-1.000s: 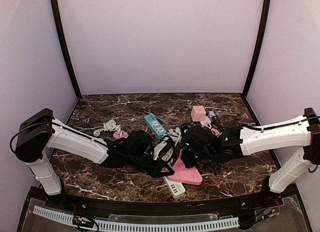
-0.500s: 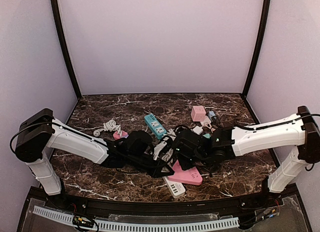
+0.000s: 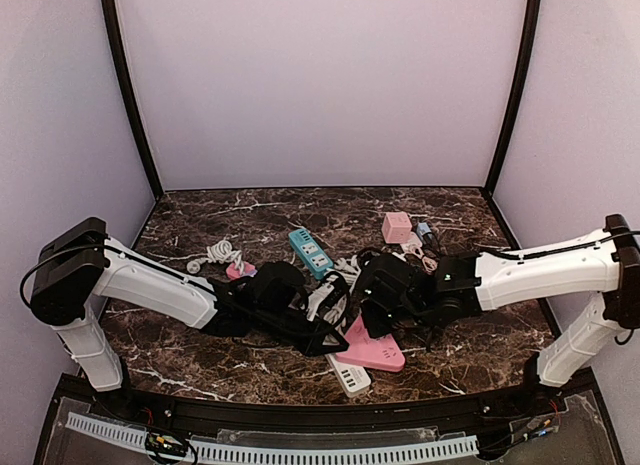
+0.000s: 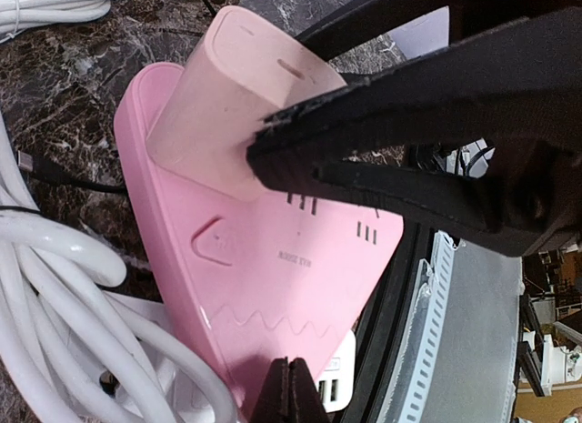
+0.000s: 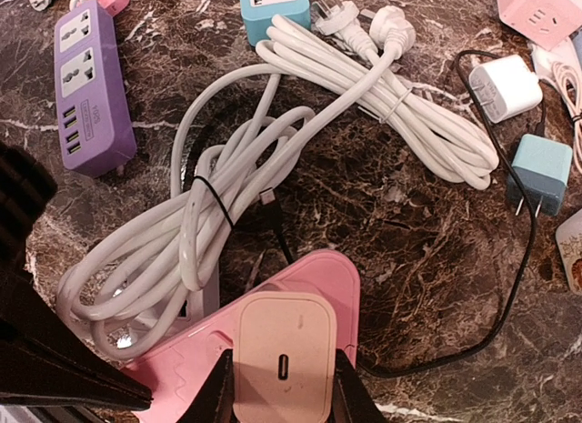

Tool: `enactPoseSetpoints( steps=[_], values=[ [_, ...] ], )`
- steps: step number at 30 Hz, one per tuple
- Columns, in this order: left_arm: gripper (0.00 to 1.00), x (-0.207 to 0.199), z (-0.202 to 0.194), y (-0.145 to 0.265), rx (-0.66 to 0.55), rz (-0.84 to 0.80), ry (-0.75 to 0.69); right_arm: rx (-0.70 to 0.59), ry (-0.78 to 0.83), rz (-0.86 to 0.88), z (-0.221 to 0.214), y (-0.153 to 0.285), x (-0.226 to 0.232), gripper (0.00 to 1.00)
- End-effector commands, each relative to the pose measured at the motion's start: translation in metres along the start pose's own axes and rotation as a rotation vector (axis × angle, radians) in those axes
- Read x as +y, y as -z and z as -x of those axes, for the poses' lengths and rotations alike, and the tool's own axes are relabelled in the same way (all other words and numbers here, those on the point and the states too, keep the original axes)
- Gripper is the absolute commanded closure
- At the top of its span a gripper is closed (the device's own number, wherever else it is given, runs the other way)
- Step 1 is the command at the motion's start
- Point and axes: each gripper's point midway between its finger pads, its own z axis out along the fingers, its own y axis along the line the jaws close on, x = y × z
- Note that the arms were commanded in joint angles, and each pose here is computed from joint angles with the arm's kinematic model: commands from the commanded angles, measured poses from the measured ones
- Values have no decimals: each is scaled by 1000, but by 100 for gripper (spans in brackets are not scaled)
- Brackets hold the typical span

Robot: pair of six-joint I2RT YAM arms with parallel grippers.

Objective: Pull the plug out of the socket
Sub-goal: Remove the plug from the socket.

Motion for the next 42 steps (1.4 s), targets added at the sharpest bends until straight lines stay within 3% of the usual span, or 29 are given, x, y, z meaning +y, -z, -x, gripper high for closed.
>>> enactPoseSetpoints(
  steps=[1,10,42],
  values=[
    [99,93,-130,12,394,350,171,-39,-80,106,12,9,2,100],
    [99,93,-129,13,397,353,170,-41,-102,125,10,11,-3,100],
    [99,95,-129,14,398,354,172,-42,63,-145,9,20,2,100]
  ],
)
